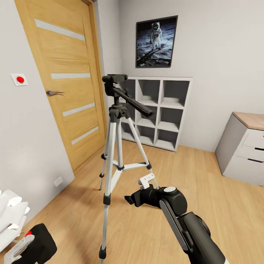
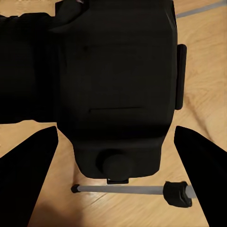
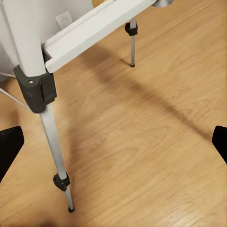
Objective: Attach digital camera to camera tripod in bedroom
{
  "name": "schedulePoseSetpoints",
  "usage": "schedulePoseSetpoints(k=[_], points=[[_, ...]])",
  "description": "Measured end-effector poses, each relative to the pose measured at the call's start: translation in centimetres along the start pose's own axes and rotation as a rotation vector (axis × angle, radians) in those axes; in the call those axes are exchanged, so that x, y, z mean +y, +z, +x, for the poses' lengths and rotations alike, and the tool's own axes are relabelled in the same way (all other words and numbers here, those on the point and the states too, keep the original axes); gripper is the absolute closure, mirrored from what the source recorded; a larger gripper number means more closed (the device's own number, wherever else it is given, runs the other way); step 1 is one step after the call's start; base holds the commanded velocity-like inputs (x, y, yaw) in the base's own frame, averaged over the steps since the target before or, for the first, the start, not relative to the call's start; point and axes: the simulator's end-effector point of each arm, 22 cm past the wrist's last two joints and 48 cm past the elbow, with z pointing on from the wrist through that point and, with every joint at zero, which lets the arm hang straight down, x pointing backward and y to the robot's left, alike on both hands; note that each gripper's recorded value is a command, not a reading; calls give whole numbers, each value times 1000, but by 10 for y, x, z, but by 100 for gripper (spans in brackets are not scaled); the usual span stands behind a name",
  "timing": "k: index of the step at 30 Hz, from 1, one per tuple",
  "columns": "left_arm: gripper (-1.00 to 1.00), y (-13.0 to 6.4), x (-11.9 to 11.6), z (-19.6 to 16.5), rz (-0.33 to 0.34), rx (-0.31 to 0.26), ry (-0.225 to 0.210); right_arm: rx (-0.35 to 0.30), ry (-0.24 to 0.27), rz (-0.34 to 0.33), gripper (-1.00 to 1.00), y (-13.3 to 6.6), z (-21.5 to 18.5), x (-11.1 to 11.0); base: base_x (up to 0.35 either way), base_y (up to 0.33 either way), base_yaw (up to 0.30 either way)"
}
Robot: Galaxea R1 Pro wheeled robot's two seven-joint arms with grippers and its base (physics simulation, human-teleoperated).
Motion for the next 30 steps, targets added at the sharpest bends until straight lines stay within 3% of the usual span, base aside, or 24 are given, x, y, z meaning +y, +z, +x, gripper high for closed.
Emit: schedulePoseSetpoints(k=[13,30], points=[[100,0,0,0,0,0,0,2,-1,3,-100,0,1,-2,13,251,-219],[100,0,0,1,1,2,-1,2,-1,3,-100,0,1,-2,1,29,-113]])
